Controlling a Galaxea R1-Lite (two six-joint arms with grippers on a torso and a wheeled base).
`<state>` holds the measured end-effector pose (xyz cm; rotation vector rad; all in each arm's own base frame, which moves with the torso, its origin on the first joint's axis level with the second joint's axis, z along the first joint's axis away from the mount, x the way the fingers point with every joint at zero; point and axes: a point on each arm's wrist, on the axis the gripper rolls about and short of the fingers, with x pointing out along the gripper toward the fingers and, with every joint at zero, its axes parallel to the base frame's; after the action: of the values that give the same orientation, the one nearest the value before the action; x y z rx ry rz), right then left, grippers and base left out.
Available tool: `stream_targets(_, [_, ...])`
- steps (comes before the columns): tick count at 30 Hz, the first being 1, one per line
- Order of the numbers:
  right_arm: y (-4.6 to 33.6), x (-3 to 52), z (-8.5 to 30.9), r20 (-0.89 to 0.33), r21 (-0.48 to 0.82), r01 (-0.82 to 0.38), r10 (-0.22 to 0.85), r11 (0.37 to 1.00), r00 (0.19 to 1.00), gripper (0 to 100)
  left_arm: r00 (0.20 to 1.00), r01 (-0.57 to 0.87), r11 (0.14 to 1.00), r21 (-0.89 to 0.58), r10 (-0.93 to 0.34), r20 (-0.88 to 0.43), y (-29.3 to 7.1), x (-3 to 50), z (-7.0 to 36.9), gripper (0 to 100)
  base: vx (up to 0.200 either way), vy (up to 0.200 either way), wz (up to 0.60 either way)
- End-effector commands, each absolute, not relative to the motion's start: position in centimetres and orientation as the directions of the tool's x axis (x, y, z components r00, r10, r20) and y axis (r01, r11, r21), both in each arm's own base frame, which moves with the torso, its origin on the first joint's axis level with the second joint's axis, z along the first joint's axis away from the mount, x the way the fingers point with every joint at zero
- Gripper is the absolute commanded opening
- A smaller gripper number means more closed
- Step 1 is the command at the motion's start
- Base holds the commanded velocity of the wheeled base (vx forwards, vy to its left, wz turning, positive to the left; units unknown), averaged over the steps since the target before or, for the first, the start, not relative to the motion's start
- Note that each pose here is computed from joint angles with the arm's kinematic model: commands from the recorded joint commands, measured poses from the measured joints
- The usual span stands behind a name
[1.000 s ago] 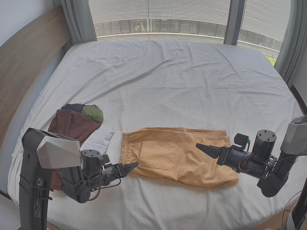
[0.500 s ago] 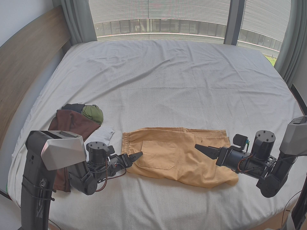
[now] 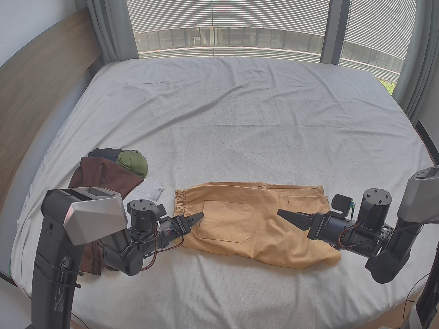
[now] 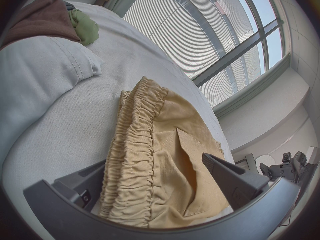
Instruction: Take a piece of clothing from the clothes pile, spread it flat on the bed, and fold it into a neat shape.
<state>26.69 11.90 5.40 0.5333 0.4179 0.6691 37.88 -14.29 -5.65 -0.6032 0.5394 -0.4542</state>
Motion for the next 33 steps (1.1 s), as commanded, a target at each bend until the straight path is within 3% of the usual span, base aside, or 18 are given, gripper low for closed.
stream_targets(1, [11.9, 26.7, 5.3, -0.197, 0.587, -0.467, 0.676, 0.661, 0.710, 100, 0.766, 0.236, 0.736, -0.635, -0.543, -0.344, -14.3, 37.8, -6.0, 0, 0.000, 0.000, 0.00])
stream_targets(9, [12.0, 26.8, 4.4, -0.223, 0.591, -0.453, 0.675, 0.668, 0.704, 100, 0.760, 0.213, 0.743, -0.634, -0.534, -0.370, -13.4, 36.4, -4.8, 0, 0.000, 0.000, 0.00])
stream_targets(17, [12.0, 26.6, 3.6, -0.255, 0.596, -0.435, 0.673, 0.675, 0.695, 100, 0.763, 0.139, 0.769, -0.624, -0.485, -0.427, -9.8, 33.0, -2.8, 0, 0.000, 0.000, 0.00])
stream_targets(33, [12.4, 26.2, 2.7, -0.288, 0.600, -0.427, 0.680, 0.677, 0.674, 100, 0.803, 0.076, 0.787, -0.612, -0.413, -0.430, -4.2, 29.7, -2.9, 0, 0.000, 0.000, 0.00])
